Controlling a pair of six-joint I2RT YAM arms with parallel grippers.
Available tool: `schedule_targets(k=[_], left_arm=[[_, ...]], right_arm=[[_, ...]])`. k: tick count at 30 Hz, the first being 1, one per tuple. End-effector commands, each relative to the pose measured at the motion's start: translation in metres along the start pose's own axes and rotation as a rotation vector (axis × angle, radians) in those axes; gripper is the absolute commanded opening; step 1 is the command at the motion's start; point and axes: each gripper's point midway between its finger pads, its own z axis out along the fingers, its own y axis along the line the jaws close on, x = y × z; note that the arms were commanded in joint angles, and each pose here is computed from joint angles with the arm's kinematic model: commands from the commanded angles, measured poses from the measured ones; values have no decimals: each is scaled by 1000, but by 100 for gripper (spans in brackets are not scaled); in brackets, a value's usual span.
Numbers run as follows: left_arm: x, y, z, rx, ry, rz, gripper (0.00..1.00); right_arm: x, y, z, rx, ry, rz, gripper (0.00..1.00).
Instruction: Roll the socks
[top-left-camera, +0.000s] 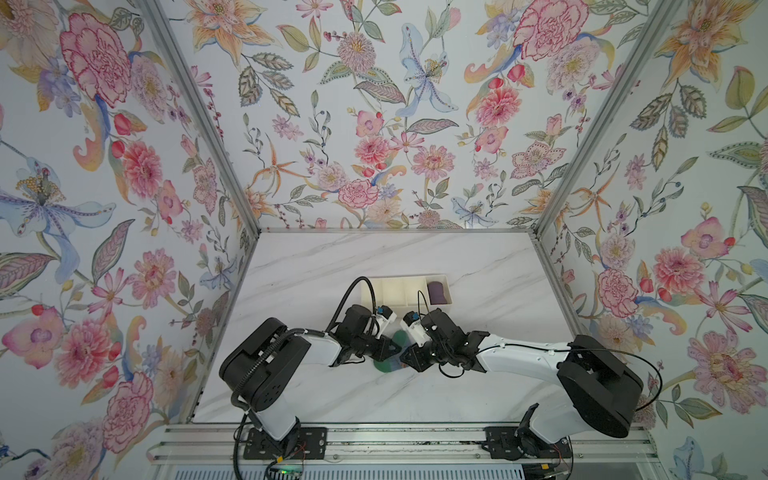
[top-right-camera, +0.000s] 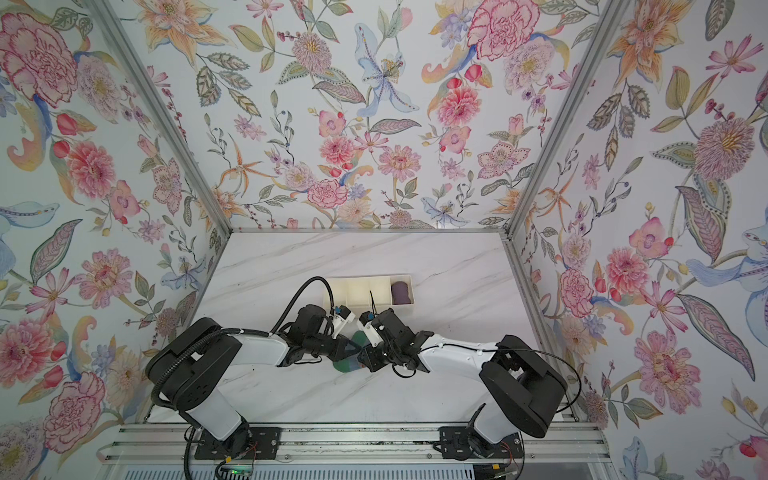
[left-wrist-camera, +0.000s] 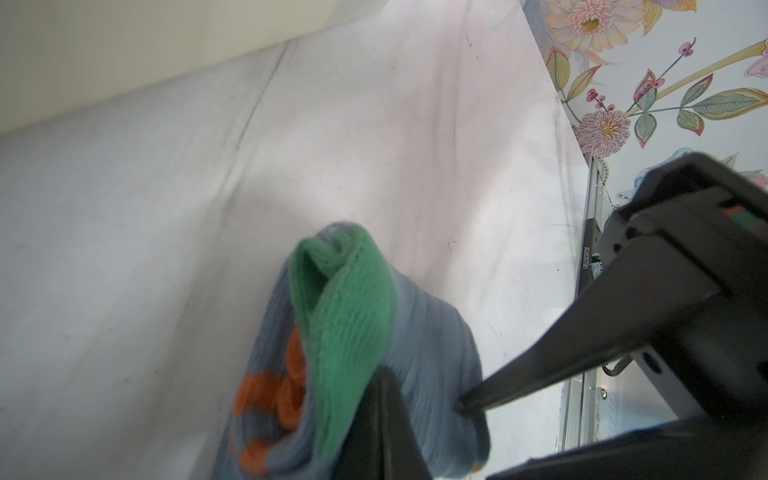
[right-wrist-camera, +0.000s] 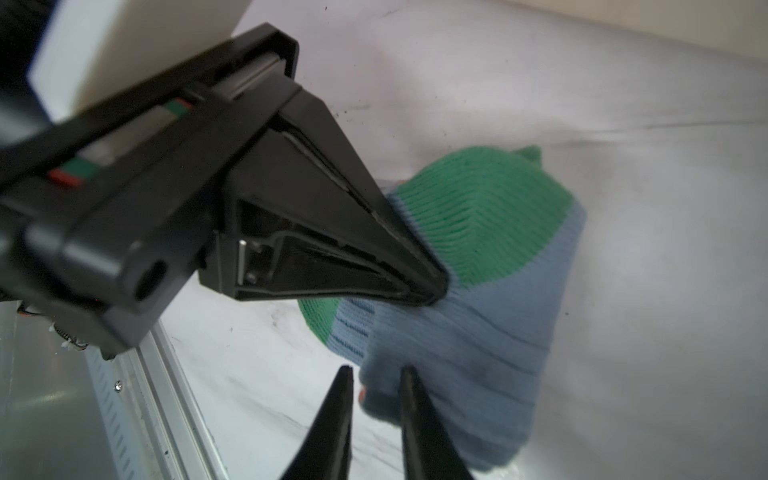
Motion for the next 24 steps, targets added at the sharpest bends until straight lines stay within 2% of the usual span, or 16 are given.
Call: schedule_targets(k=[1, 8, 15, 18, 24], left_arm=[[43, 22, -1, -108, 137, -81, 0], [29, 12, -5, -88, 105, -64, 5], [20, 2, -8, -57, 81, -56, 7], [24, 4, -7, -56, 91, -57, 0], [44, 14, -3, -75, 143, -78, 0]], right_arm=[[12, -9, 5, 31, 69, 45, 20], [35, -25, 12, 97, 178, 96, 14], [51, -34, 20, 122, 251, 136, 12], [55, -35, 21, 125, 263, 145, 12], [44, -29, 14, 92, 227, 144, 13]])
